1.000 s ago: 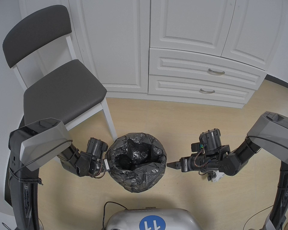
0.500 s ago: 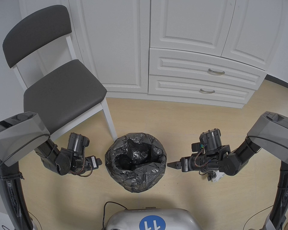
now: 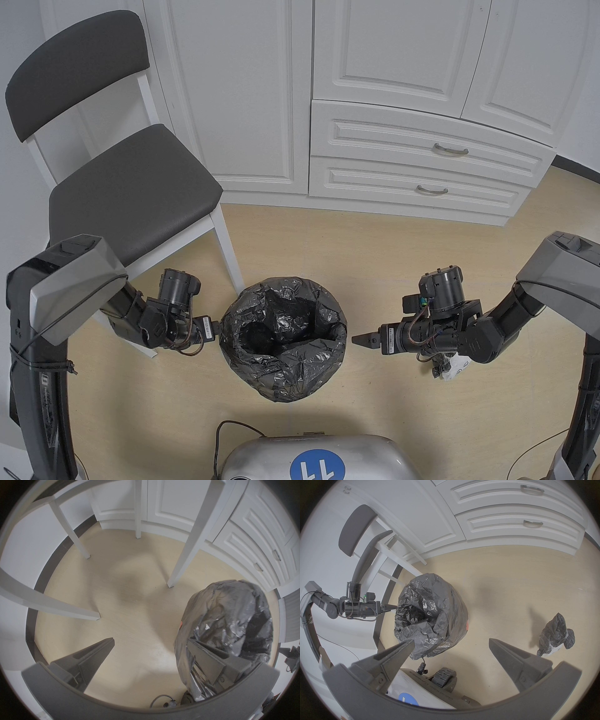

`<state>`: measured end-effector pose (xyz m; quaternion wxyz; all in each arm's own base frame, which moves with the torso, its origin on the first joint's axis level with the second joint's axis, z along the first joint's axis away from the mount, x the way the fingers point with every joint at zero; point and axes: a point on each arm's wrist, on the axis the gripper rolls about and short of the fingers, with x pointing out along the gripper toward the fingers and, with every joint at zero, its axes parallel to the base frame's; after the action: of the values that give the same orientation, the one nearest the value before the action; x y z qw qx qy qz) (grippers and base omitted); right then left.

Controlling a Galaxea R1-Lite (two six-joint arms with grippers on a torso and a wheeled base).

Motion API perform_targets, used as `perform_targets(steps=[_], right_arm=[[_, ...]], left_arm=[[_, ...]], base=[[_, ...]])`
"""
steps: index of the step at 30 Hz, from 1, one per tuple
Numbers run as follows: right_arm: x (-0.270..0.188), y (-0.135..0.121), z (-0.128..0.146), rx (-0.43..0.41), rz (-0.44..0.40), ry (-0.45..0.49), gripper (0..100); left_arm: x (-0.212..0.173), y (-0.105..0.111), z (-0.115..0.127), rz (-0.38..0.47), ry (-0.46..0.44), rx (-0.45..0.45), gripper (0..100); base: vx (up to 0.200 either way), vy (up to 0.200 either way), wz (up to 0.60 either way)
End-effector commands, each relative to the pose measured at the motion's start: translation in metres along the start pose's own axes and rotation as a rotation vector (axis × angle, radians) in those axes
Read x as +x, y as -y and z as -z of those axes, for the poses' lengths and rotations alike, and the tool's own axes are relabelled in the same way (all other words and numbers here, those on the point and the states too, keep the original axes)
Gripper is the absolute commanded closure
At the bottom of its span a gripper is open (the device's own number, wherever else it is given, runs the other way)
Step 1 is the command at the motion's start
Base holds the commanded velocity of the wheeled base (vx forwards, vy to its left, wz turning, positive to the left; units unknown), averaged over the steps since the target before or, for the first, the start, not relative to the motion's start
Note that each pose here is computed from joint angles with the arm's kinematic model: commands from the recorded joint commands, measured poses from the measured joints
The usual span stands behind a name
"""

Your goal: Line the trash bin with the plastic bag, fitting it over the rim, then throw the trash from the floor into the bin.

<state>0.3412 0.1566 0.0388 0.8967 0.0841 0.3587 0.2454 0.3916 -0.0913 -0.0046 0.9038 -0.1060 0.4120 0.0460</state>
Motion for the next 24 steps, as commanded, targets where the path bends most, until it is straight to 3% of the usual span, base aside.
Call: perform_targets(steps=[1, 14, 24], right_arm=[[-0.003, 0.009, -0.008, 0.014, 0.017, 0.024, 0], [-0.001, 0.020, -0.012, 0.030, 0.036, 0.036, 0], [0.002, 0.022, -0.009, 0.030, 0.039, 0.026, 0]], left_arm=[[0.044, 0.010, 0.005, -0.042, -0.061, 0.032, 0], [0.077, 0.033, -0.006, -0.042, -0.105, 0.048, 0], [0.062, 0.031, -0.018, -0.041, -0.082, 0.034, 0]], base=[[0.000, 0.000, 0.00], [0.000, 0.000, 0.00], [0.000, 0.000, 0.00]])
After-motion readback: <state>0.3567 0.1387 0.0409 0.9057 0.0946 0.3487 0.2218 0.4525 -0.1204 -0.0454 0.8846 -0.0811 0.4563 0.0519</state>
